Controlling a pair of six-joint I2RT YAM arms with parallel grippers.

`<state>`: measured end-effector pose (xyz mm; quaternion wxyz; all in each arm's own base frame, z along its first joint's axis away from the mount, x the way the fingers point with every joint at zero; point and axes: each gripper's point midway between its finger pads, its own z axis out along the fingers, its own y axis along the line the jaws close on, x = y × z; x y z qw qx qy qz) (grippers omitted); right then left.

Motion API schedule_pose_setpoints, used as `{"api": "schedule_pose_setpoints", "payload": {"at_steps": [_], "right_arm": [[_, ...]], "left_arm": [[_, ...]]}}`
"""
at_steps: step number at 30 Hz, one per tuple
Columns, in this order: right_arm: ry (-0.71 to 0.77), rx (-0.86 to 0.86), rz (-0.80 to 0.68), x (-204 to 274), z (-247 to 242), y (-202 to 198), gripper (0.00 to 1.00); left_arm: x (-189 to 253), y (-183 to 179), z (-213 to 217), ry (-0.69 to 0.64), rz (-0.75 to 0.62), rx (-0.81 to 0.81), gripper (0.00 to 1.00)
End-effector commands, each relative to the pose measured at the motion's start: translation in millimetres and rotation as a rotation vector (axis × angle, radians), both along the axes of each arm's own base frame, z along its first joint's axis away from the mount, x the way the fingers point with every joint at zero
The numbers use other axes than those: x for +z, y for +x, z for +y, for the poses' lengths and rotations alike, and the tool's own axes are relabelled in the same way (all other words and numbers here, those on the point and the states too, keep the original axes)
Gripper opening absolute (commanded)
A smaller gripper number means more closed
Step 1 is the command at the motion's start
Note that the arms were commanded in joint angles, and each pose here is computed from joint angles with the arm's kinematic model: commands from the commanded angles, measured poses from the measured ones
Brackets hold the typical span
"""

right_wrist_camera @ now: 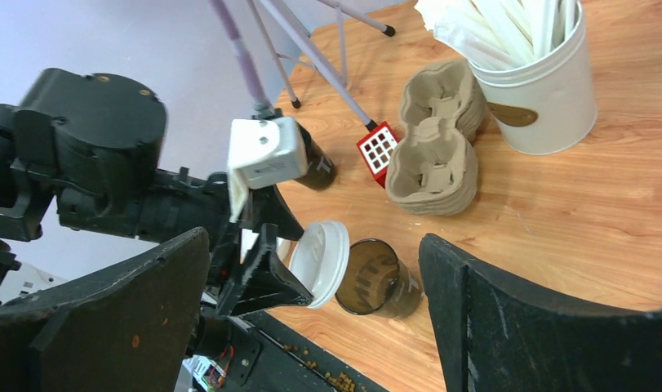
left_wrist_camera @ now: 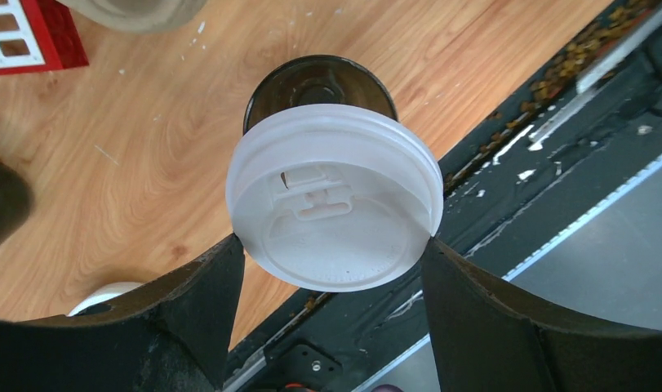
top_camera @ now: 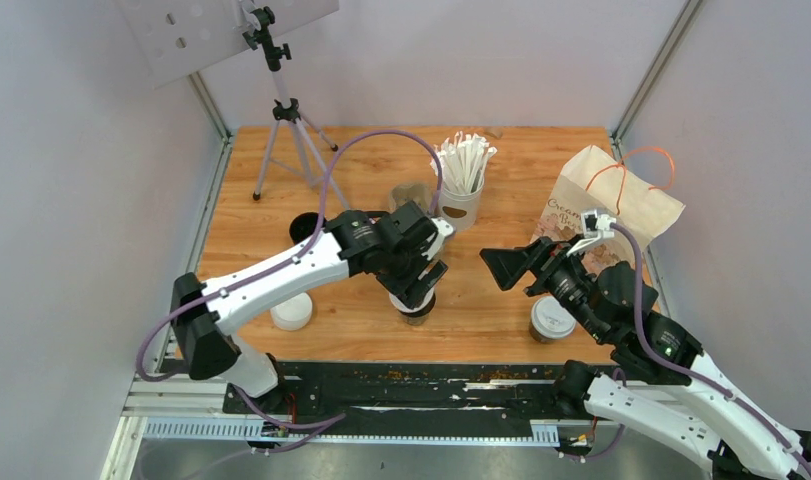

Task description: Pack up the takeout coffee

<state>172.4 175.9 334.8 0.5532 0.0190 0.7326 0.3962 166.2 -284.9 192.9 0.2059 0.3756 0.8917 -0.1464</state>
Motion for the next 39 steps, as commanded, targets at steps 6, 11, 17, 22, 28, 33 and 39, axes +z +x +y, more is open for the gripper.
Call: {"api": "schedule_pose_setpoints", "payload": {"at_steps": [6, 11, 17, 22, 28, 33, 39], "right_arm": [[-0.030, -0.044, -0.038, 11.8, -14.7, 1.3, 1.00], [-0.029, -0.058, -0.053, 15.6, -19.4, 1.4, 1.00], [-0.034, -0.060, -0.055, 15.3, -20.1, 1.5, 1.00], [-0.032, -0.063, -0.056, 15.0, -20.9, 1.3, 1.00], [-0.037, -0.068, -0.061, 15.2, -21.8, 2.1, 1.00], [-0.046, -0.068, -0.062, 14.1, -20.7, 3.2, 1.00], [-0.048, -0.056, -0.055, 11.0, -18.1, 2.7, 1.00]], "left_arm": [[-21.2, 11.9, -12.0, 0.107, 0.029, 0.021, 0.73], [-33.3, 15.2, -16.1, 0.148, 0.049, 0.008, 0.74], [-44.3, 14.6, -16.7, 0.184, 0.074, -0.006, 0.75], [-50.0, 14.7, -16.6, 0.206, 0.083, -0.016, 0.77], [-58.1, 16.2, -13.7, 0.255, 0.091, -0.027, 0.78], [-59.1, 17.3, -18.2, 0.238, 0.090, -0.049, 0.80], [-58.7, 17.3, -20.6, 0.238, 0.090, -0.068, 0.88]]}}
